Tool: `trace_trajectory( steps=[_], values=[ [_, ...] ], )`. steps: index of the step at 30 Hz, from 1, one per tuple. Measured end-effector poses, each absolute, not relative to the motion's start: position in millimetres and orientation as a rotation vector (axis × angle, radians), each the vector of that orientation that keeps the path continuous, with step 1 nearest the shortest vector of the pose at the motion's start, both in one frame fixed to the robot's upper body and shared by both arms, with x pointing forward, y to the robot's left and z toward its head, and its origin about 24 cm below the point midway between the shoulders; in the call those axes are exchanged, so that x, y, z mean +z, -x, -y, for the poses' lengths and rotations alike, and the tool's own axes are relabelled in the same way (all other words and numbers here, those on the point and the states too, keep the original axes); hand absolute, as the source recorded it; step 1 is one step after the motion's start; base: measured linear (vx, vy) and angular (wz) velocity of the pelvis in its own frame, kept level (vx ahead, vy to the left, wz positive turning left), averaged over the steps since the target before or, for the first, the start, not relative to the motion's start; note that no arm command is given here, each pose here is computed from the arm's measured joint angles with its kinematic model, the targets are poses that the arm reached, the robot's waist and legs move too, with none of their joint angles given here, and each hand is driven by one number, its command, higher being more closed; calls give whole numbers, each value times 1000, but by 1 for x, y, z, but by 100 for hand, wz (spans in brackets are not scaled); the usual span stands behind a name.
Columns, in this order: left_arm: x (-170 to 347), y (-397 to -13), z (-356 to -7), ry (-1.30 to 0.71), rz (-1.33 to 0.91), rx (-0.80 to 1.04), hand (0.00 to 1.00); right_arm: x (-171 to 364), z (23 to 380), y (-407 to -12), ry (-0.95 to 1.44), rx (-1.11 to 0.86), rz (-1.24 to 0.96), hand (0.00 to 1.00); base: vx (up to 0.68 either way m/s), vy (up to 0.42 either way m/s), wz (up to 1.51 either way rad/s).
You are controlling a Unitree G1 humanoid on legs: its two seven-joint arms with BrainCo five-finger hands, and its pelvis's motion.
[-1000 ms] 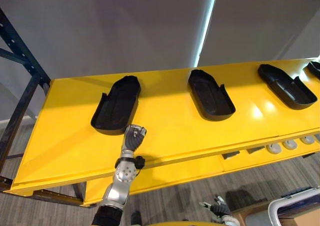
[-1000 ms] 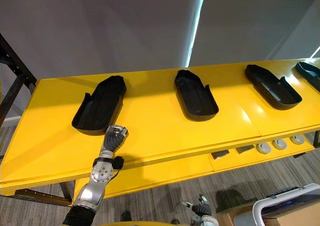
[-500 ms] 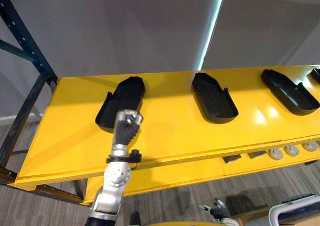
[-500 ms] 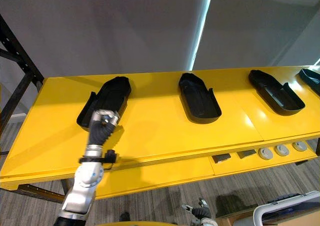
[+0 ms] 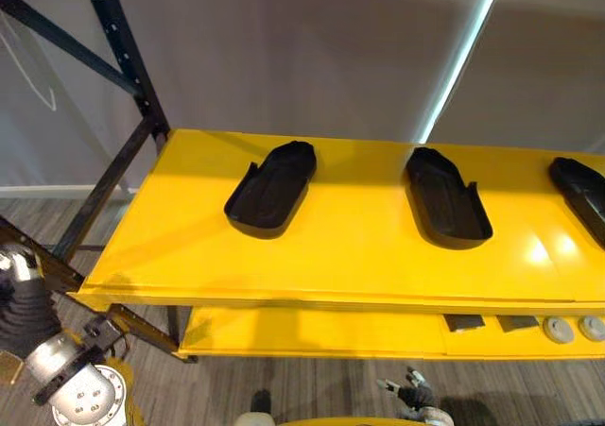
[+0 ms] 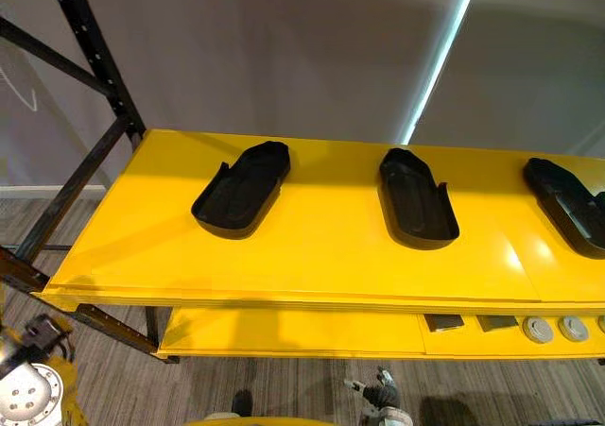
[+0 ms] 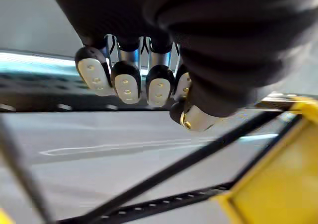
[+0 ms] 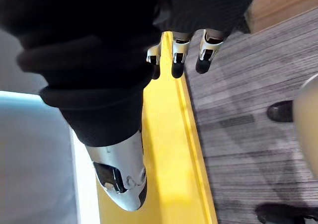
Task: Walk over and take plastic housings, then place them on the shelf
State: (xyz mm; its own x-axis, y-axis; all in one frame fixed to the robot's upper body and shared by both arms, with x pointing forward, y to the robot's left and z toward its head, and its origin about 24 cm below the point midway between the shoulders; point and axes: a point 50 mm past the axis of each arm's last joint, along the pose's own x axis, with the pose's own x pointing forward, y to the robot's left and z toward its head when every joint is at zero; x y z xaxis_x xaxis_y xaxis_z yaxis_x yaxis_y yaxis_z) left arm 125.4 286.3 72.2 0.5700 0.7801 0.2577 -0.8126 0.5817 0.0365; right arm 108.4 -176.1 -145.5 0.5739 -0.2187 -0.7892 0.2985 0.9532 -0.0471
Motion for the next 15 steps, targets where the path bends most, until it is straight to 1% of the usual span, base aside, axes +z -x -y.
trace_trajectory(
  steps=[1,2,3,4,5,7,8,9,12,15],
  values=[
    [60,-125,-287,-150,155,933,100,-145,176,-109,-93,-301,-910,0,-89,10,17],
    [27,-122,-287,-126,-16,916,100,-144,176,-112,-86,-297,-902,0,-43,5,11],
    [15,-120,-285,-114,-79,901,100,-144,176,-112,-85,-297,-904,0,-14,-5,10],
    [-3,-118,-282,-95,-169,879,0,-144,176,-112,-84,-298,-904,0,0,0,0],
    [-31,-110,-276,-64,-314,847,0,-144,176,-112,-86,-298,-907,0,31,17,-1],
    [-61,-103,-263,-21,-471,789,0,-144,176,-110,-86,-302,-910,0,16,14,-1],
    [-69,-101,-257,-8,-512,767,0,-144,177,-110,-85,-303,-911,0,35,13,-1],
    [-84,-100,-245,16,-589,722,0,-144,177,-108,-86,-305,-914,0,0,0,0],
    [-101,-99,-233,53,-676,693,0,-144,177,-108,-89,-308,-915,0,30,10,-13],
    [-108,-102,-229,46,-707,670,0,-145,179,-107,-92,-320,-917,0,51,14,-12]
  ],
)
